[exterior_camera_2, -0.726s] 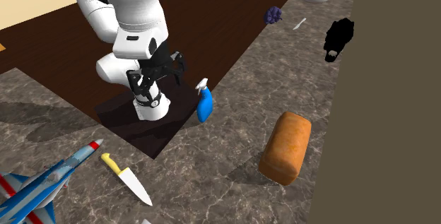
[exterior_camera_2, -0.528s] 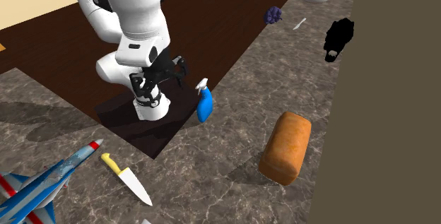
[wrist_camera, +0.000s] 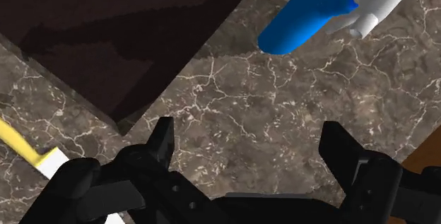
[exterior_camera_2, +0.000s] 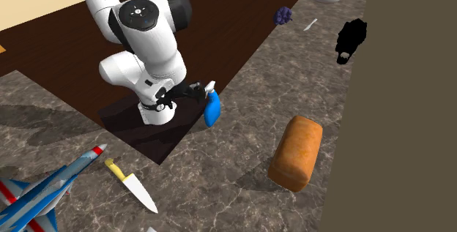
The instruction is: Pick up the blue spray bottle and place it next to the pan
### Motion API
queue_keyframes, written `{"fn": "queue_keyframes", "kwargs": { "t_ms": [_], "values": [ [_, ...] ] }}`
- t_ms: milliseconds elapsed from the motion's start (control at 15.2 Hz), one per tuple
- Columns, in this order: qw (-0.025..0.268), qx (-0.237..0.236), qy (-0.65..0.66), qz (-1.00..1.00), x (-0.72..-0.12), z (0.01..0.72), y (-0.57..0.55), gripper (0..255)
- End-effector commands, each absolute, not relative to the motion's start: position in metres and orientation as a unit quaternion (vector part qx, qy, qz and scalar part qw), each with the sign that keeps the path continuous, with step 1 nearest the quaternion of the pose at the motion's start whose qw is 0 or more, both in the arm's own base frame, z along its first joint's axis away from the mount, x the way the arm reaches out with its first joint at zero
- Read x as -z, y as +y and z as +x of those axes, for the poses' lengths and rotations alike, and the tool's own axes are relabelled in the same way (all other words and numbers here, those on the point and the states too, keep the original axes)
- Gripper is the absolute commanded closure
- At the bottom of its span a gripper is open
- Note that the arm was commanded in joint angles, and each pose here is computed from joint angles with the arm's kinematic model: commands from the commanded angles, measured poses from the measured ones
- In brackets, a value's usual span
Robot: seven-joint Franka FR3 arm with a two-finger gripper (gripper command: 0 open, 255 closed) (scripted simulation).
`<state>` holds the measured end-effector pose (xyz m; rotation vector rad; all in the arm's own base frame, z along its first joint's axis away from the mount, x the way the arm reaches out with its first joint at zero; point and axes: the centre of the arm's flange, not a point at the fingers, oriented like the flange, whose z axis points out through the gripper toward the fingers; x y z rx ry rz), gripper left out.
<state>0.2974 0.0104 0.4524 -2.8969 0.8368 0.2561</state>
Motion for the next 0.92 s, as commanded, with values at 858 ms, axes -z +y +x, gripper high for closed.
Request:
{"fn": "queue_keyframes", "kwargs": {
  "t_ms": [858],
  "values": [
    [0.137, -0.187, 0.573, -0.786, -0.316, 0.279, 0.066, 0]
  ]
}}
